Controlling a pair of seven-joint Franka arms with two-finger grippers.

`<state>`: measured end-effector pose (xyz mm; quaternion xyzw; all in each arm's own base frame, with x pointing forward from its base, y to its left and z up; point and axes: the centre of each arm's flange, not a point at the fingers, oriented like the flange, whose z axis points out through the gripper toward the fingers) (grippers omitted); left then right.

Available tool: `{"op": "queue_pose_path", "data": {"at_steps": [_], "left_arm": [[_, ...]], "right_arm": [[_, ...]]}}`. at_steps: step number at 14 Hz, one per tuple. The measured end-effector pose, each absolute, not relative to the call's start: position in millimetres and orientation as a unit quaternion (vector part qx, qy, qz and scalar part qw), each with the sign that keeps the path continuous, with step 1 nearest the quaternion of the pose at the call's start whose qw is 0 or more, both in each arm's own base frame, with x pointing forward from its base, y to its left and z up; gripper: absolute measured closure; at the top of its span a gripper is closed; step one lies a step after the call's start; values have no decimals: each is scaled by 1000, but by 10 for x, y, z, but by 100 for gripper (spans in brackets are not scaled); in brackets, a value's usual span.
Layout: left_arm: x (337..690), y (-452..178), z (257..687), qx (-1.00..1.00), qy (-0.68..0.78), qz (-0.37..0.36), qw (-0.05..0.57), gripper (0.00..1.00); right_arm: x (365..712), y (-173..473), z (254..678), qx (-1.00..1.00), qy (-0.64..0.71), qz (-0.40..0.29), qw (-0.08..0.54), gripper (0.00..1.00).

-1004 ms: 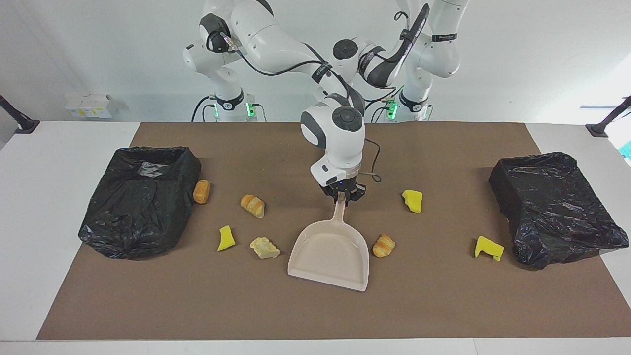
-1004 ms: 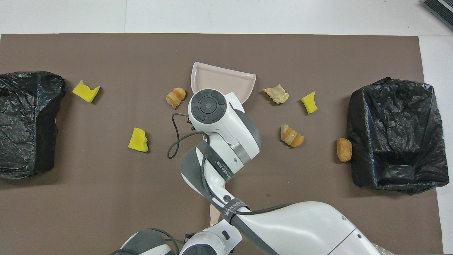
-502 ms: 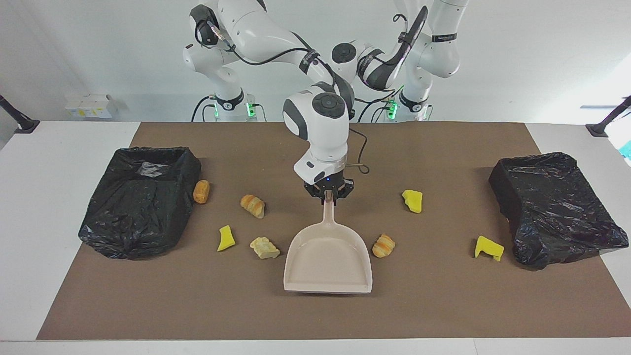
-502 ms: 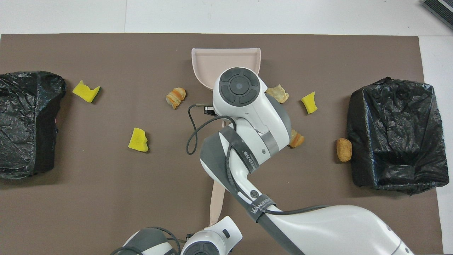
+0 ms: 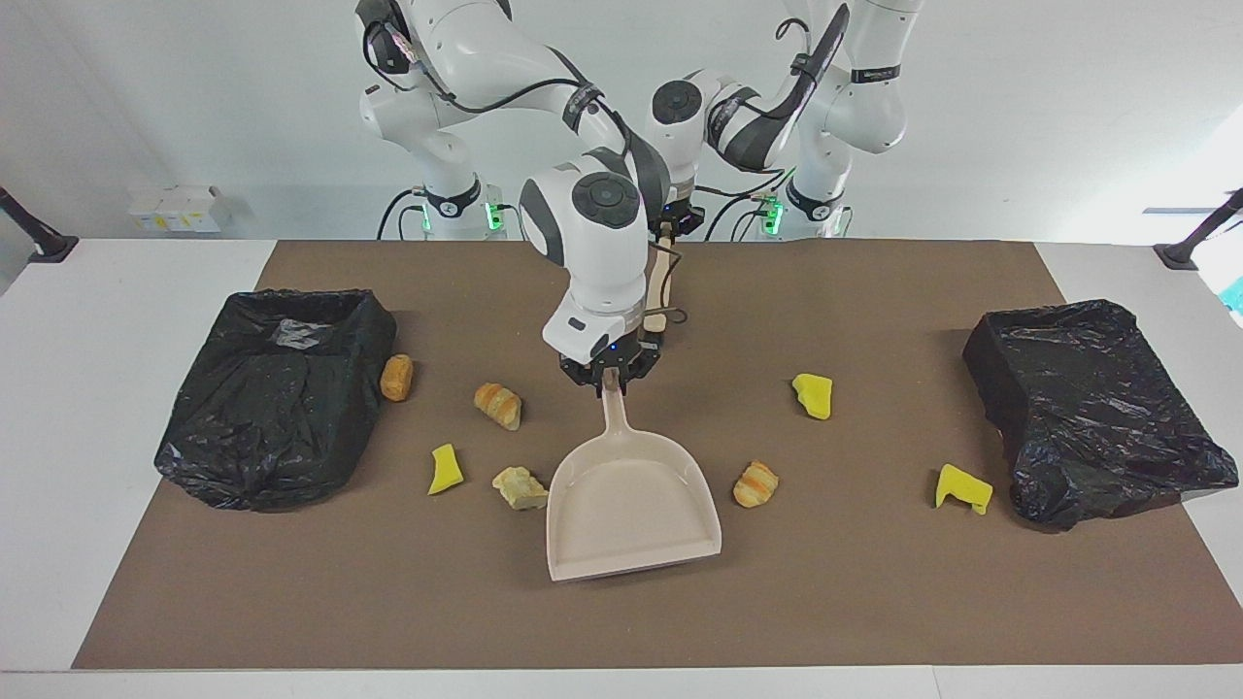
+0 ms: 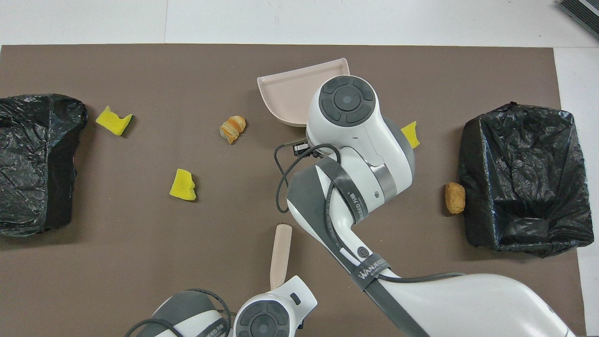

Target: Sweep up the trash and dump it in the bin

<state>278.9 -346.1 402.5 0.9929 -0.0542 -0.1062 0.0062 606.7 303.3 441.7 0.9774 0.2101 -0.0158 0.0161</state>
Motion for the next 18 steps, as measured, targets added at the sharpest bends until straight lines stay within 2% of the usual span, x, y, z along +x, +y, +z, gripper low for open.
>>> {"op": "queue_pose_path", "data": {"at_steps": [3, 7, 12, 18], "left_arm": [[3072, -3104, 4254, 995, -40, -89, -3, 74], [3432, -2728, 4506, 997, -15, -67, -26, 74], [3889, -2050, 4479, 997, 17, -68, -34, 74], [4535, -1222, 4520, 997, 30, -62, -35, 74]], "right_arm": [[5965, 2933, 4424, 949, 312, -46, 20, 67], [5760, 2888, 4287, 926, 371, -73, 21, 67], [5480, 2787, 4185, 875, 473, -100, 35, 67], [5585, 2560, 4064, 787, 610, -80, 50, 67]]}}
